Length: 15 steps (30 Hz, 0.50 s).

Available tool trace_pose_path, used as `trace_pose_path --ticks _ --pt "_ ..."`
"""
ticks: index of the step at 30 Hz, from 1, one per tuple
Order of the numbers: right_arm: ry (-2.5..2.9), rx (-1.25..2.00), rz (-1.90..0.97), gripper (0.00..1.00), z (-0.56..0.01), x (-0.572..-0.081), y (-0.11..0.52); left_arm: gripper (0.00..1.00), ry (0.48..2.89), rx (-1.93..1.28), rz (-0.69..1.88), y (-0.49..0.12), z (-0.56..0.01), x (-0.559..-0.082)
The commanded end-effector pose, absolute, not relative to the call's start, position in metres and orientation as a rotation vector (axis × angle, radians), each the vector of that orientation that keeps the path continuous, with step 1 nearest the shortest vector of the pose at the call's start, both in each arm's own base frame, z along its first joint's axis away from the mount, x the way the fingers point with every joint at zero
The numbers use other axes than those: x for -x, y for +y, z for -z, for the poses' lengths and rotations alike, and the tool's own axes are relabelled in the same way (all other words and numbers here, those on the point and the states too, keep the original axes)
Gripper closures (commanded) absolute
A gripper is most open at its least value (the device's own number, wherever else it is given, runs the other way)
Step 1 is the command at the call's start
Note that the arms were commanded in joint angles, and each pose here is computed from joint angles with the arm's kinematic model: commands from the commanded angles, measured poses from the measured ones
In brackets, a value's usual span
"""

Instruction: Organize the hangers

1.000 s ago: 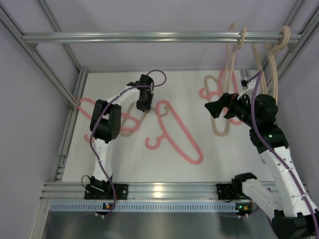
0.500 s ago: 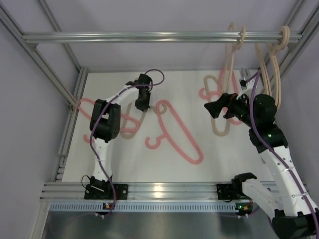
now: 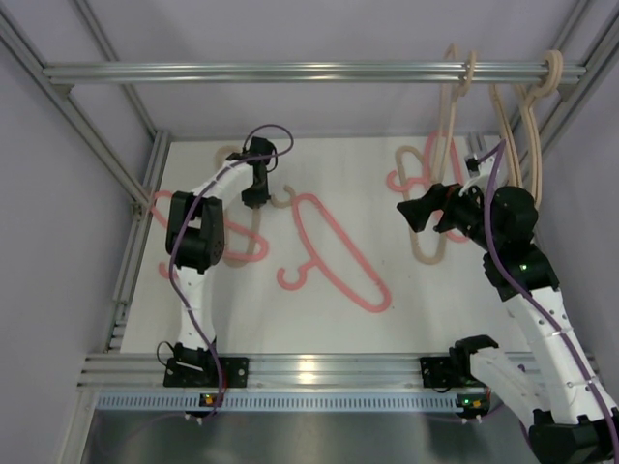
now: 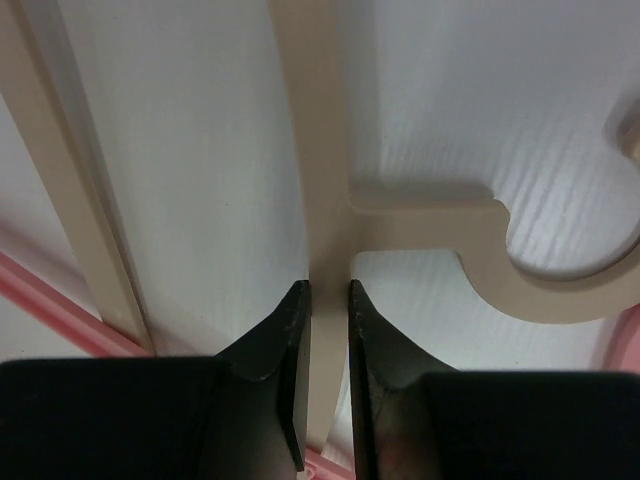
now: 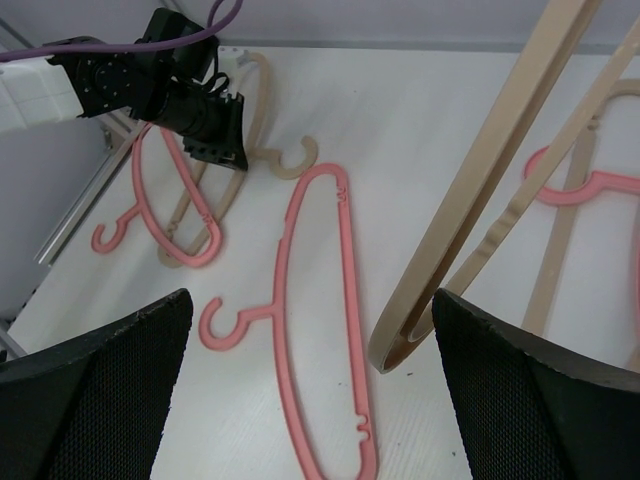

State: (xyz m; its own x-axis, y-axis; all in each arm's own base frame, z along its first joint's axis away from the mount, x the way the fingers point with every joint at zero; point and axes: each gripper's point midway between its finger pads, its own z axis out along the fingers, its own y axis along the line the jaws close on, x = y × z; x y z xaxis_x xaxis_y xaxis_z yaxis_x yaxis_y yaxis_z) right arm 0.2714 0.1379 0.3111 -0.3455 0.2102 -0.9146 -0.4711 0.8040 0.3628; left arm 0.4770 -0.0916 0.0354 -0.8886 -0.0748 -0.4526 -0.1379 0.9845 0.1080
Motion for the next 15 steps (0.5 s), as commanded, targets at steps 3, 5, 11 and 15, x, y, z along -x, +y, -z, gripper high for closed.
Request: trace_pose_path --ticks 3,5,11,15 --pt "1.89 0.231 -0.761 0.01 -0.284 -0.258 0.149 1.0 2.546 0.312 -0.28 -0.069 -0.074 -0.487" --pt "1.894 0.237 -0.758 0.01 -0.282 -0.258 0.15 1.0 2.517 0.368 -0.292 -0.062 -0.08 -0.489" --pt "1.877 0.264 -0.776 0.01 -0.282 -0.256 0.156 1.0 2.33 0.504 -0.234 -0.057 -0.122 -0.503" --pt "1.872 0.277 -0.784 0.01 -0.282 -0.255 0.159 1.0 2.19 0.588 -0.057 -0.07 -0.161 -0.509"
